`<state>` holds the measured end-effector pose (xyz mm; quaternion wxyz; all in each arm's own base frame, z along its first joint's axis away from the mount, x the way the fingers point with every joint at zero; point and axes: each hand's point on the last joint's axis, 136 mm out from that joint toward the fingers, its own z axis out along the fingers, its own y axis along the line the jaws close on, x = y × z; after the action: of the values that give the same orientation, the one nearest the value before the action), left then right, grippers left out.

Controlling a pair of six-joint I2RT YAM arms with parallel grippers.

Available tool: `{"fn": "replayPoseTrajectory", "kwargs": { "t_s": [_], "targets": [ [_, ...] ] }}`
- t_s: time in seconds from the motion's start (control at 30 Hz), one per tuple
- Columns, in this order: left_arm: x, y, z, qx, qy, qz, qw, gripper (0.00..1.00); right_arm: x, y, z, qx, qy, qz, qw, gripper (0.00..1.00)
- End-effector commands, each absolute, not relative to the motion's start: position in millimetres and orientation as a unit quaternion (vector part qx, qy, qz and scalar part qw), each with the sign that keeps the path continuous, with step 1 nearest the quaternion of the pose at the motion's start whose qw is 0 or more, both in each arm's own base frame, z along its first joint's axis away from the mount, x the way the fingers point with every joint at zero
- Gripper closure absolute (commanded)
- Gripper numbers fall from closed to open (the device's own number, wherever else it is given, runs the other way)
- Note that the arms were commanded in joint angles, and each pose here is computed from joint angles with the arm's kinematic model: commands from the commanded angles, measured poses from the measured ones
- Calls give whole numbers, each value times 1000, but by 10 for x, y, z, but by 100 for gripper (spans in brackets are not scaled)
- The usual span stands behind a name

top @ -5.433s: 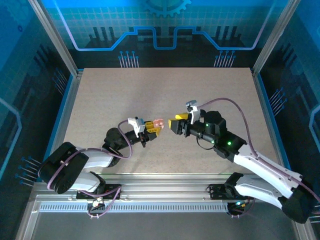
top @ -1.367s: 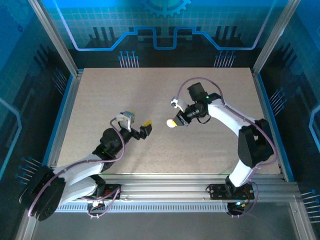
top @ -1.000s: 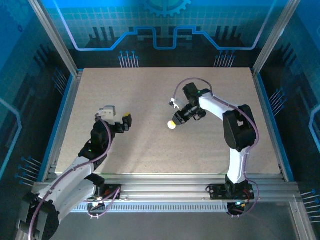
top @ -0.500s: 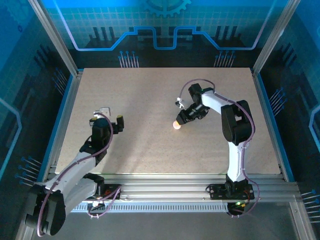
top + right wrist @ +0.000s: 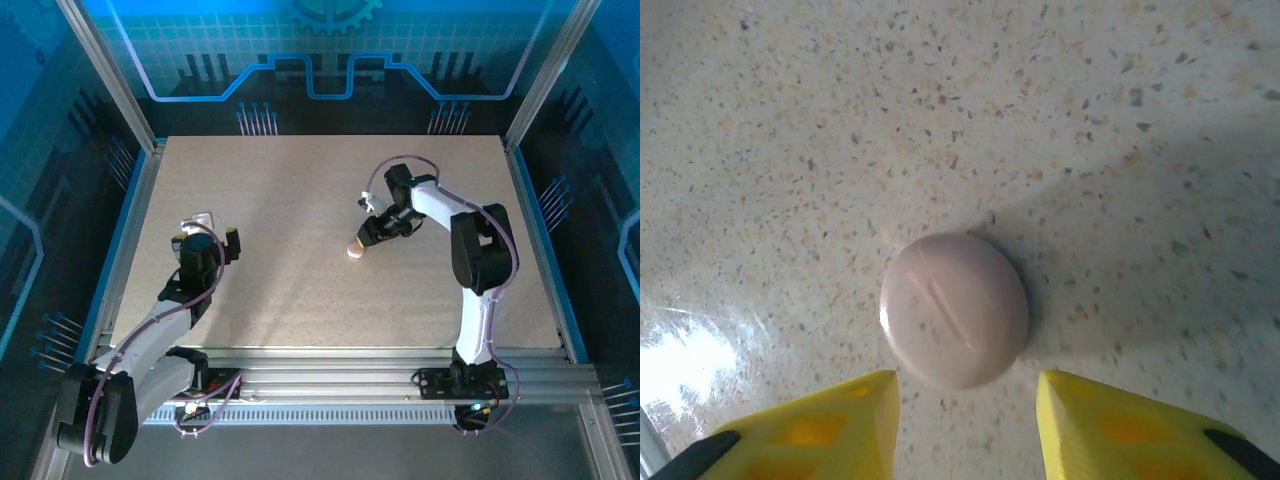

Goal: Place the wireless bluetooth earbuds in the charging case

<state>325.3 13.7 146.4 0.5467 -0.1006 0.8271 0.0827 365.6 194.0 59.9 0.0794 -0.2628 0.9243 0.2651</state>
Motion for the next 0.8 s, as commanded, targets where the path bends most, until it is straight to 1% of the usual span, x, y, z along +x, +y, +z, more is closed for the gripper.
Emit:
{"fn": "replayPoseTrajectory", "kwargs": {
  "t_s": [0.0,0.03,0.13,0.17,0.2,0.27,0.37,0.43,0.6,0.67,0.7,0.73,0.77],
  "targets": [
    [3304,217,1525,-104,818,97,558,1,3740,1737,1002,-246,925,240,164,59],
    [3311,227,1517,-105,818,98,557,1,3739,1650,1068,-237,925,230,187,57],
    [3329,250,1501,-108,816,99,559,1,3728,1318,1223,-199,924,195,262,43],
    [3329,260,1485,-109,815,99,560,1,3722,1167,1254,-178,924,178,288,2],
    [3330,263,1474,-109,814,98,562,1,3709,1039,1295,-163,921,168,312,0],
    [3342,254,1462,-107,809,92,571,1,3678,755,1406,-126,912,141,364,0],
    [3372,207,1429,-100,799,76,589,1,3529,399,1392,-86,904,88,411,0],
    [3428,157,1410,-94,792,63,600,1,3447,250,1419,-76,892,57,443,0],
    [3664,-20,1313,-66,786,28,614,1,3326,-10,1440,-41,857,2,514,0],
    [3771,-109,1264,-36,798,45,600,1,3313,-56,1408,-32,844,-6,535,0],
    [3810,-135,1269,-23,795,53,604,1,3320,-67,1395,-30,837,-7,546,0],
    [3843,-132,1282,-18,782,62,620,1,3329,-60,1381,-31,832,-6,554,0],
    [3845,-51,1194,-40,784,75,615,1,3340,-54,1355,-34,830,-5,557,0]
  ]
}}
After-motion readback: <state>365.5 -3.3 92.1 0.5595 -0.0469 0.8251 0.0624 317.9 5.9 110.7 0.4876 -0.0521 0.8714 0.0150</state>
